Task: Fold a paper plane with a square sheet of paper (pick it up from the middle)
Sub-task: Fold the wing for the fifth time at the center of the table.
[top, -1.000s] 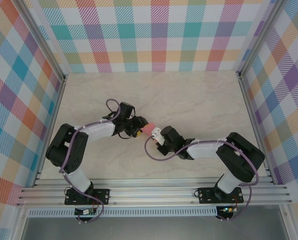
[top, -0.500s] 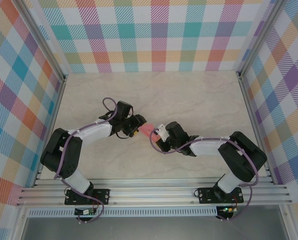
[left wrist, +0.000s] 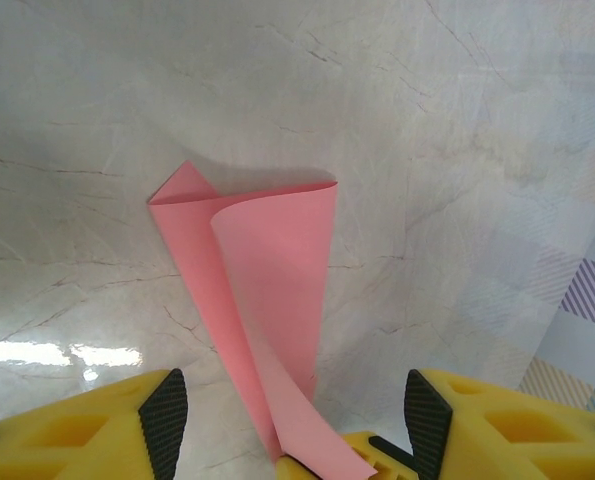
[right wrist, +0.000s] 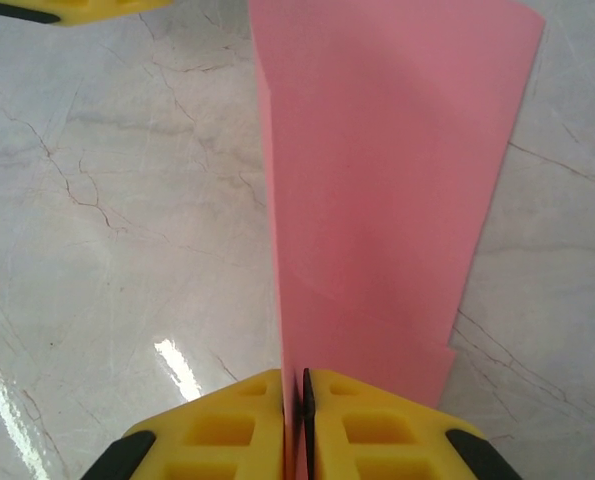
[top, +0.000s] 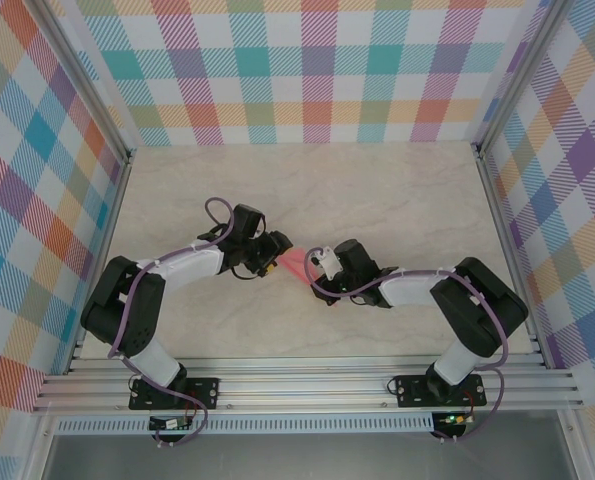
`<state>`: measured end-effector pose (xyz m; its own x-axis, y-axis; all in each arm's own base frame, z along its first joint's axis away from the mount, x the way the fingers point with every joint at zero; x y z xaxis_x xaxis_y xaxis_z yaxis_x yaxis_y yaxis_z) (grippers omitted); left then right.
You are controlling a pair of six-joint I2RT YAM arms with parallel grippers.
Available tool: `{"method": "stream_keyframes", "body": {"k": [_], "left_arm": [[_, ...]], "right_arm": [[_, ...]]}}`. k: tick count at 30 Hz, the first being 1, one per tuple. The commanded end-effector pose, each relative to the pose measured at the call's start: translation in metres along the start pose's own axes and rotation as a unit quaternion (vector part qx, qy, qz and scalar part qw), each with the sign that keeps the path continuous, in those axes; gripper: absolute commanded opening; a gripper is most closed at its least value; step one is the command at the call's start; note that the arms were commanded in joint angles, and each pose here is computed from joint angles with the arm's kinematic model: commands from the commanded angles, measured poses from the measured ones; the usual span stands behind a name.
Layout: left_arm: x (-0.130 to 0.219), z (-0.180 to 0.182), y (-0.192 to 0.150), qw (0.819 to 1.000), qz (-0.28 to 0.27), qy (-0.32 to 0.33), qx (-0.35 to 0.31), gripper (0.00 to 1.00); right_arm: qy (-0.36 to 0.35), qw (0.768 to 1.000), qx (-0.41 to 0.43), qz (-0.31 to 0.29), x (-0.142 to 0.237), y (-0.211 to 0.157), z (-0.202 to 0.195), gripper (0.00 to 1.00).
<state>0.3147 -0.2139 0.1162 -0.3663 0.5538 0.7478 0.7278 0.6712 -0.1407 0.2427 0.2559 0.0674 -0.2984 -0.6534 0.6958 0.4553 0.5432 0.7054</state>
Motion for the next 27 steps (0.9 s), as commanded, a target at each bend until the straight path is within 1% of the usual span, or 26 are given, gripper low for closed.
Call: {"method": "stream_keyframes", "body": {"k": [1,4,9,12,15,19,24,26,27], "left_arm": [[-0.010,0.007,-0.004,1.000,0.018,0.008,0.008,0.61],[-0.018,0.008,-0.002,0.999,0.024,0.020,0.016,0.61],[-0.030,0.009,0.000,0.999,0.031,0.040,0.019,0.57],[-0.035,0.008,0.001,0.998,0.035,0.040,0.019,0.54],[-0.039,0.005,0.001,0.998,0.042,0.034,0.021,0.49],[-0.040,0.006,0.001,0.998,0.044,0.038,0.021,0.35],[-0.038,0.011,0.002,0.997,0.036,0.058,0.019,0.08],[-0.038,0.014,0.004,0.997,0.031,0.070,0.015,0.01],[-0.037,0.015,0.005,0.997,0.028,0.076,0.014,0.00]], "right_arm": [[0.018,1.000,-0.008,-0.013,-0.002,0.008,0.002,0.14],[0.017,1.000,-0.006,-0.014,-0.001,0.007,0.002,0.15],[0.017,1.000,-0.006,-0.014,-0.002,0.006,0.001,0.16],[0.018,1.000,-0.005,-0.013,-0.002,0.005,0.002,0.17],[0.018,1.000,-0.005,-0.010,-0.004,0.003,0.001,0.17],[0.018,1.000,-0.008,-0.009,-0.005,0.003,0.001,0.18],[0.025,1.000,-0.005,-0.011,-0.003,0.002,0.003,0.20],[0.030,0.999,-0.007,-0.007,0.000,0.002,0.005,0.23],[0.034,0.999,-0.006,-0.005,0.001,0.003,0.006,0.24]]}}
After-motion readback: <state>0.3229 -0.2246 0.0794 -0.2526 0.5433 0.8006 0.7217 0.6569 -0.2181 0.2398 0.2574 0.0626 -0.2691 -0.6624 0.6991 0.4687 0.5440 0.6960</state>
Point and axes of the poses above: each hand's point on the last joint's axis, 136 mm out from that joint toward the fingers, its own x axis back along the fingers, its own z axis along the line the jaws close on, y = z × x, the point moved 5 cm from there along x, back along the fingers, and after that the axes turned 13 degrees about x, right-handed, at the moved point
